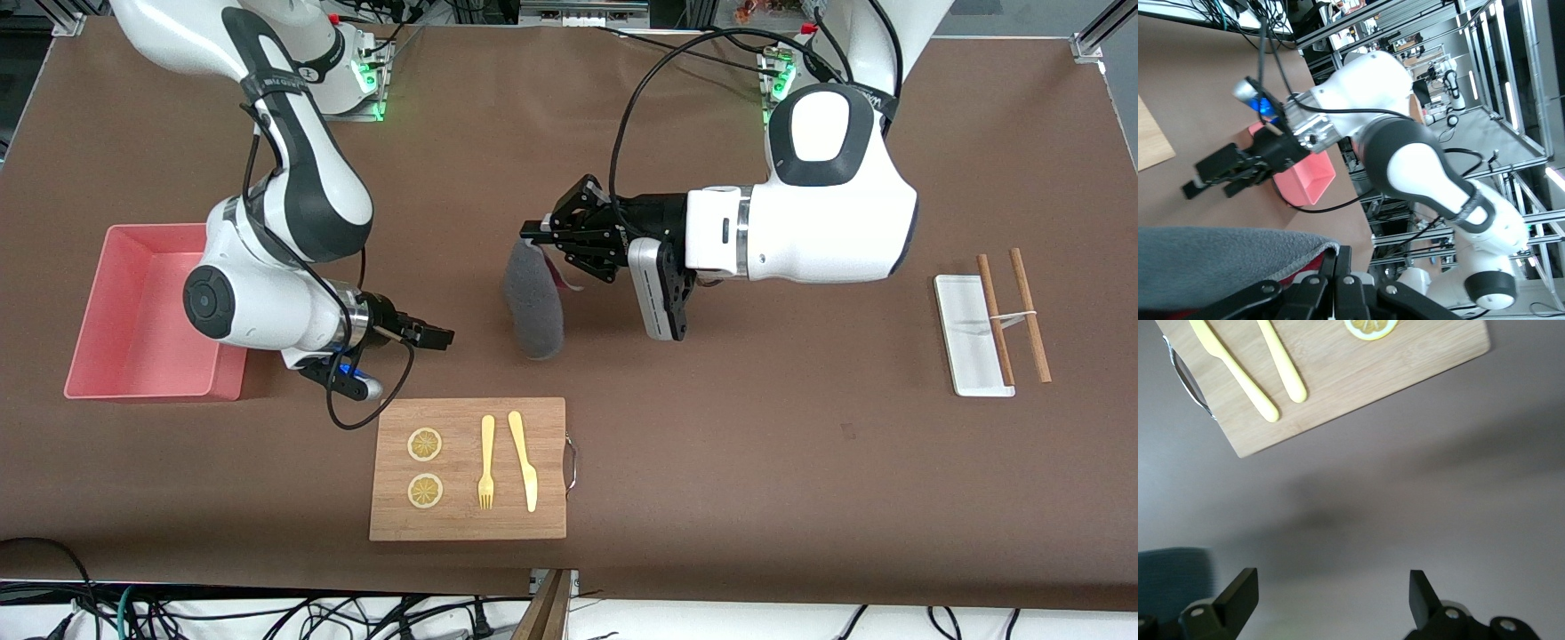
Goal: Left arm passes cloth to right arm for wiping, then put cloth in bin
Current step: 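Carry the cloth to mid-table while the right gripper moves toward it, then bring the right gripper up beneath the hanging cloth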
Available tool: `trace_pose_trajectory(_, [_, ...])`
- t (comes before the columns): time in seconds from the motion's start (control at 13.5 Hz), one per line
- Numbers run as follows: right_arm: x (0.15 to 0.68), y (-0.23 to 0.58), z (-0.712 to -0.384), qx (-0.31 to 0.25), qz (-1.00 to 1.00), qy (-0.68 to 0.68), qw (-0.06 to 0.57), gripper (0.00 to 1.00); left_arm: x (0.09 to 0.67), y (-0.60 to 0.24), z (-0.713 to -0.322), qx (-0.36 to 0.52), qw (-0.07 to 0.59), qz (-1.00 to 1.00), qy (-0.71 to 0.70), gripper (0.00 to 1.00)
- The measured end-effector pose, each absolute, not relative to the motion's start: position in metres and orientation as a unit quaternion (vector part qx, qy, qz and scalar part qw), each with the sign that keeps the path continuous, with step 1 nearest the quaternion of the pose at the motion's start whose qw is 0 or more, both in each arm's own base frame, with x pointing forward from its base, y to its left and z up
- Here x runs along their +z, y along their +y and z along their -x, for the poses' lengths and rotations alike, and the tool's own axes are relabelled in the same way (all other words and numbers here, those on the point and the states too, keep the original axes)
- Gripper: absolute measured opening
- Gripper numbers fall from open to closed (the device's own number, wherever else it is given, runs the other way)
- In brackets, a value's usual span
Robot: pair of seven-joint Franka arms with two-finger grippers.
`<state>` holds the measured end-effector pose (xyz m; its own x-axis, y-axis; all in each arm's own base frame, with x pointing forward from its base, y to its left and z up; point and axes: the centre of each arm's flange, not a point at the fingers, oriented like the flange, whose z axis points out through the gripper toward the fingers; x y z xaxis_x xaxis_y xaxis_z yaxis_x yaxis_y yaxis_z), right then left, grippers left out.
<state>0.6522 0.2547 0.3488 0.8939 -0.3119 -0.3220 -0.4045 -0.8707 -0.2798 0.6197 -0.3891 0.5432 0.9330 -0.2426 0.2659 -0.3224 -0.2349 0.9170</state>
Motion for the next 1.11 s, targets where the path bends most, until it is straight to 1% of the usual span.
trace_pose_trajectory(0.22, [0.327,0.261,-0.655,0.143,0.951,0.2,0.188,1.0,0.546,-0.39,-0.619,0.018,0.603,-0.782,-0.156,0.02])
trace_pose_trajectory(0.52, [0.316,0.274,-0.654,0.181,0.921,0.236,0.251,1.0,0.55,-0.393,-0.619,0.014,0.623,-0.769,-0.142,0.02])
trace_pose_trajectory(0.89, [0.314,0.242,-0.669,0.198,0.886,0.276,0.317,1.0,0.55,-0.397,-0.617,0.015,0.624,-0.768,-0.14,0.02])
trace_pose_trajectory(1.11, [0.308,0.231,-0.669,0.224,0.861,0.29,0.354,1.0,0.55,-0.398,-0.617,0.015,0.624,-0.769,-0.139,0.02])
